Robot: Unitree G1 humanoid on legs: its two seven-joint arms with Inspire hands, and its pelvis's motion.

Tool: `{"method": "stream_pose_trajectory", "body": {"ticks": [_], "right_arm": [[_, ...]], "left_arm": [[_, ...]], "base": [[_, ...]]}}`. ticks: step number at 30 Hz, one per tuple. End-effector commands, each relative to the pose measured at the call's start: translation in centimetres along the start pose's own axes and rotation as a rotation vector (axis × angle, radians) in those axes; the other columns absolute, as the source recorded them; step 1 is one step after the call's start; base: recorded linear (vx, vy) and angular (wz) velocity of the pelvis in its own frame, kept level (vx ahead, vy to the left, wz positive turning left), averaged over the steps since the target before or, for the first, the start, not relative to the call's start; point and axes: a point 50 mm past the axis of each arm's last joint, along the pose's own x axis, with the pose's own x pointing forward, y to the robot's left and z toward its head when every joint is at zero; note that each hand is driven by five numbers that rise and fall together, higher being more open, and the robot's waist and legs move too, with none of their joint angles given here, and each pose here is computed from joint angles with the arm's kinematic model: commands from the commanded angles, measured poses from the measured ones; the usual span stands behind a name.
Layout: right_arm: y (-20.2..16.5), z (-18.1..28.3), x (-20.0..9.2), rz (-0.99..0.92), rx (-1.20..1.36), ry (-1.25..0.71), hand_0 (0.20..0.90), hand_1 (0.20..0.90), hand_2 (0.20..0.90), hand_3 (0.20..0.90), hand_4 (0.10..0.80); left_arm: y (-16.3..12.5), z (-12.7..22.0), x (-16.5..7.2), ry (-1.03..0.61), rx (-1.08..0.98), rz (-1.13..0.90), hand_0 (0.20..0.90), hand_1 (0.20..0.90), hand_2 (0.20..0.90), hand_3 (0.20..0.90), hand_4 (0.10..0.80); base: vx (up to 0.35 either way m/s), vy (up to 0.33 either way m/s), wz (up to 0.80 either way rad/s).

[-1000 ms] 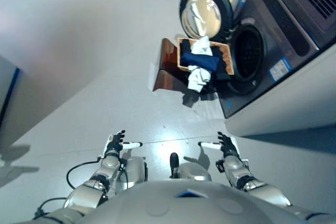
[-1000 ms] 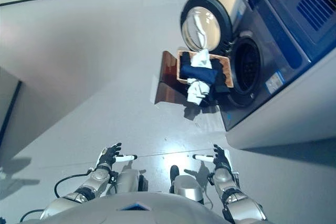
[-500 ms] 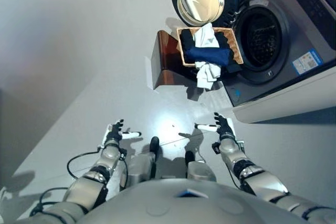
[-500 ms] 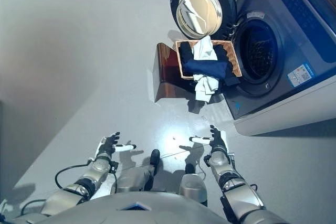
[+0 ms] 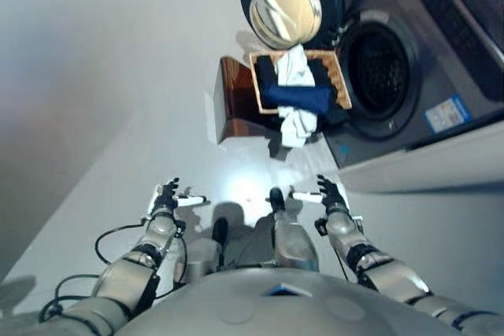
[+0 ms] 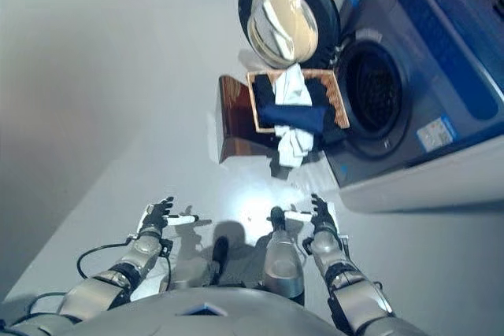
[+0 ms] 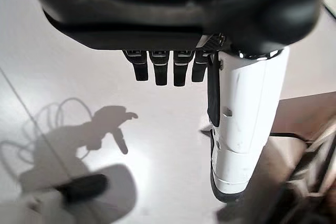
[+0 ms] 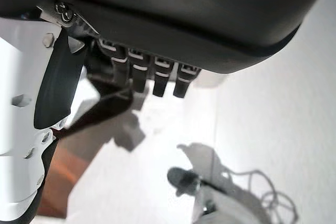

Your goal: Pick up the clothes and place them into the washing machine

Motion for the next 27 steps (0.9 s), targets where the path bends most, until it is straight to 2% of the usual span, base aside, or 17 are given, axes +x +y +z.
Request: {"method": "stream_pose_trajectory", "body": {"ticks": [1,7,11,14,16,19,22,27], "right_arm": [[-2.3,3.6,1.0,-0.070,0.025,-0.151,0.900,0.900,0.900,0.900,0.800],[-2.3,4.7,1.1,-0.075,0.028,-0.176,0.900,0.900,0.900,0.900,0.800],[-2.6,5.4,1.3,-0.091,0.038,-0.193,0.900,0.900,0.900,0.900,0.800],[-2.6,5.3,1.3,-0.085,0.044,-0.181,0.900,0.900,0.900,0.900,0.800],[-2.3,4.6,1.3,-0.083,0.047,-0.147,0.900,0.900,0.900,0.900,0.800],[-1.9,6.1,1.4,-0.055,0.035,-0.194,0.900,0.900,0.900,0.900,0.800],[-2.0,7.0,1.4,-0.054,0.027,-0.226,0.900,0.900,0.900,0.900,0.800],[-1.7,7.5,1.2,-0.029,-0.031,-0.288,0.900,0.900,0.900,0.900,0.800]], "left_arm": [[1.4,4.2,0.9,-0.159,-0.055,0.047,0.900,0.900,0.900,0.900,0.800],[1.2,2.3,0.6,-0.087,-0.080,0.058,0.900,0.900,0.900,0.900,0.800],[1.4,2.6,0.7,-0.087,-0.058,0.061,0.900,0.900,0.900,0.900,0.800],[1.5,2.7,0.8,-0.100,-0.033,0.053,0.900,0.900,0.900,0.900,0.800],[2.0,2.8,0.8,-0.109,-0.015,0.062,0.900,0.900,0.900,0.900,0.800],[3.4,4.2,1.2,-0.157,-0.015,0.094,0.900,0.900,0.900,0.900,0.800],[3.7,5.5,1.4,-0.193,-0.014,0.107,0.900,0.900,0.900,0.900,0.800],[2.6,6.6,1.4,-0.223,-0.017,0.079,0.900,0.900,0.900,0.900,0.800]], "base": [[0.050,-0.146,0.43],[0.202,-0.076,-0.16],[0.218,0.084,0.02],[0.218,0.116,-0.51],[0.183,0.078,-0.39],[0.106,0.066,-0.12],[0.086,-0.052,0.35],[-0.001,-0.083,0.76]]}}
